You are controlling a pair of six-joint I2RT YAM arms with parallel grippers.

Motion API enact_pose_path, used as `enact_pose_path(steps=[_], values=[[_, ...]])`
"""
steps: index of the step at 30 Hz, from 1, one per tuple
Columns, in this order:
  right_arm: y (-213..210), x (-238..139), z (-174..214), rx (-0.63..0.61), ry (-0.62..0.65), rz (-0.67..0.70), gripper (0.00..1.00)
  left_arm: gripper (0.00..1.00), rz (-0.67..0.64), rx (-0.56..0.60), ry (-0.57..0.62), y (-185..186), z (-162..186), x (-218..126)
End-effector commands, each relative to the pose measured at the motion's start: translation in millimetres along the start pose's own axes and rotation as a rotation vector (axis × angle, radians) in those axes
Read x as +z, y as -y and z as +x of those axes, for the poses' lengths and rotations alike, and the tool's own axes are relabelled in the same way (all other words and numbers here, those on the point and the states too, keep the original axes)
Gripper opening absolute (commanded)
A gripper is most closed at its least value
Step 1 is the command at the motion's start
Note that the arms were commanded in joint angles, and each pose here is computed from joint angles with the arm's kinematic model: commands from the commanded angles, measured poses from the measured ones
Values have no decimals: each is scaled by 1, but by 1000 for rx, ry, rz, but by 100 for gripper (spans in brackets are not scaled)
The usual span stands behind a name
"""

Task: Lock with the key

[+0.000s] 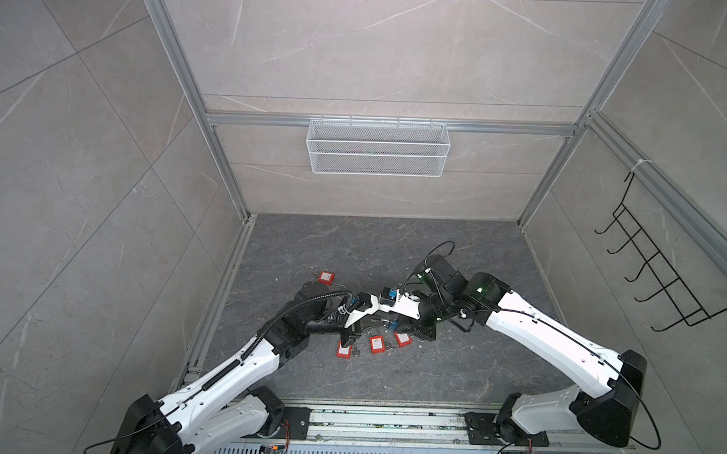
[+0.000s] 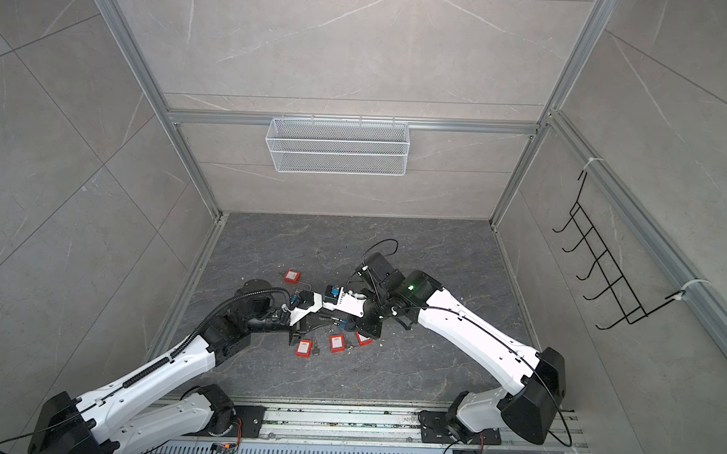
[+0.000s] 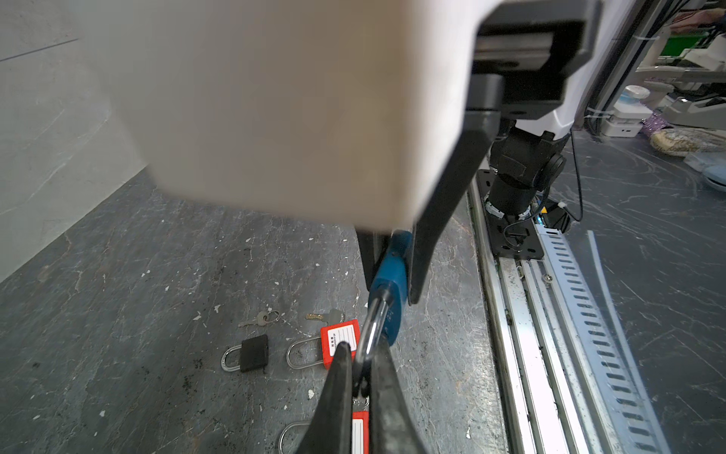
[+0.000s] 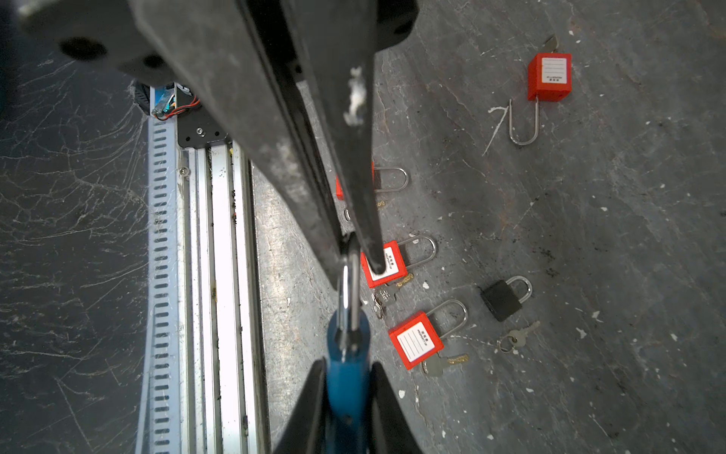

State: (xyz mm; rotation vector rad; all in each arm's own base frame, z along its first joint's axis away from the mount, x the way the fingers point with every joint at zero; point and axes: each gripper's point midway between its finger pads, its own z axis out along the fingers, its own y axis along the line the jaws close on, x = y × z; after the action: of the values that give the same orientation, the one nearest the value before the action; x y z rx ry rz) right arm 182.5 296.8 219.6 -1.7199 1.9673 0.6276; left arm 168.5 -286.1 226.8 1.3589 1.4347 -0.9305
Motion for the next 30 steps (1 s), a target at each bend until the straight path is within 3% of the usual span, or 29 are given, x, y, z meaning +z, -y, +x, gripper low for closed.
enact_pose_path(steps=[1, 6, 13, 21, 30], values=[[13, -37, -127, -211, 498, 84, 0, 0, 219, 36, 98, 48, -20, 13], [24, -26, -120, -217, 454, 128, 0, 0, 262, 2, 129, 53, -28, 13], [20, -33, -130, -289, 507, 132, 0, 0, 328, -59, 133, 62, -26, 13], [18, -32, -141, -292, 550, 97, 0, 0, 360, -47, 129, 69, -25, 25], [12, -10, -97, -277, 353, 26, 0, 0, 311, -2, 105, 65, -33, 8]])
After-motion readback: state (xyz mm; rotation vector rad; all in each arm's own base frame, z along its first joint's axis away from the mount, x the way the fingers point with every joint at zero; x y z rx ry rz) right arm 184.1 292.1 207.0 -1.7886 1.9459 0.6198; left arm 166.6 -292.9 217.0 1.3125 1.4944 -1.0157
